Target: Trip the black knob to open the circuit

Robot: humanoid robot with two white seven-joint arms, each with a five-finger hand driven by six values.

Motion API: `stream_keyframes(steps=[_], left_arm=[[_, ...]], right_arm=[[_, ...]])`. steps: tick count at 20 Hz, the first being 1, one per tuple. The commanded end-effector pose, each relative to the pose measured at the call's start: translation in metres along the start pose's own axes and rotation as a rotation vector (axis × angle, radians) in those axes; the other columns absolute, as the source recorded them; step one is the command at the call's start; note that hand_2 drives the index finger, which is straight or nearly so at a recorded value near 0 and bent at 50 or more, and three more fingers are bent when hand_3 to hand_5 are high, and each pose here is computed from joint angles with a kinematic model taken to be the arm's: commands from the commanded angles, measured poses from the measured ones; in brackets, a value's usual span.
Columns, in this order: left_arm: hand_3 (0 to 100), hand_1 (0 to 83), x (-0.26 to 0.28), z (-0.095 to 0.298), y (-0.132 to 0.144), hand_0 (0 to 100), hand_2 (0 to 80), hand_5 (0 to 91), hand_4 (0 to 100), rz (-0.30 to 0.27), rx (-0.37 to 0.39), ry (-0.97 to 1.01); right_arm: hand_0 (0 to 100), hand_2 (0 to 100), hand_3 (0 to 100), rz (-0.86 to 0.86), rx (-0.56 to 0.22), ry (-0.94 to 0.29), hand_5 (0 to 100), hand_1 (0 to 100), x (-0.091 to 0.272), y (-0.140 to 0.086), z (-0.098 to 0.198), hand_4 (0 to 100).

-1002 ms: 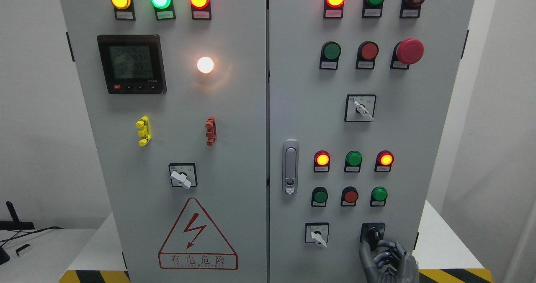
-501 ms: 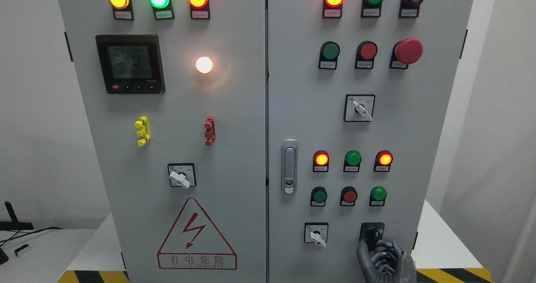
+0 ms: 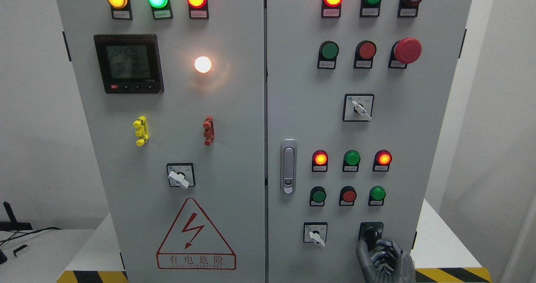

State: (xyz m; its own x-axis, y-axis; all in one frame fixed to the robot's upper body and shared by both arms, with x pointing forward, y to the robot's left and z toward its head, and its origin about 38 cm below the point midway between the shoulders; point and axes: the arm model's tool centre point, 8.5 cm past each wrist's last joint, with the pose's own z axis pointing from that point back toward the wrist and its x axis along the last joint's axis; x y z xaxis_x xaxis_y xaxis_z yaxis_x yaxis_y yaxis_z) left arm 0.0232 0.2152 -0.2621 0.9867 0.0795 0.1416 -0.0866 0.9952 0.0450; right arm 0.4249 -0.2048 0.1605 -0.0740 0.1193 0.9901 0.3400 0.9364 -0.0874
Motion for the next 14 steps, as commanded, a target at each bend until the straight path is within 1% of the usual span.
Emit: stream_keyframes(steps=[1, 14], left_arm=[[0, 38.9, 0.0003, -0.0001, -0.0002, 12, 0.0, 0.0, 0, -0.030, -0.005, -0.001], [0, 38.9, 0.0003, -0.0001, -0.0002, 12, 0.0, 0.0, 0, -0.030, -0.005, -0.001]], right_arm=[[31, 55, 84, -0.012, 0.005, -0.001, 98, 68, 0.0014, 0.0007, -0.0004, 87], [31, 56, 85, -0.025, 0.016, -0.002, 98, 68, 0.0033, 0.0036, -0.0007, 87]])
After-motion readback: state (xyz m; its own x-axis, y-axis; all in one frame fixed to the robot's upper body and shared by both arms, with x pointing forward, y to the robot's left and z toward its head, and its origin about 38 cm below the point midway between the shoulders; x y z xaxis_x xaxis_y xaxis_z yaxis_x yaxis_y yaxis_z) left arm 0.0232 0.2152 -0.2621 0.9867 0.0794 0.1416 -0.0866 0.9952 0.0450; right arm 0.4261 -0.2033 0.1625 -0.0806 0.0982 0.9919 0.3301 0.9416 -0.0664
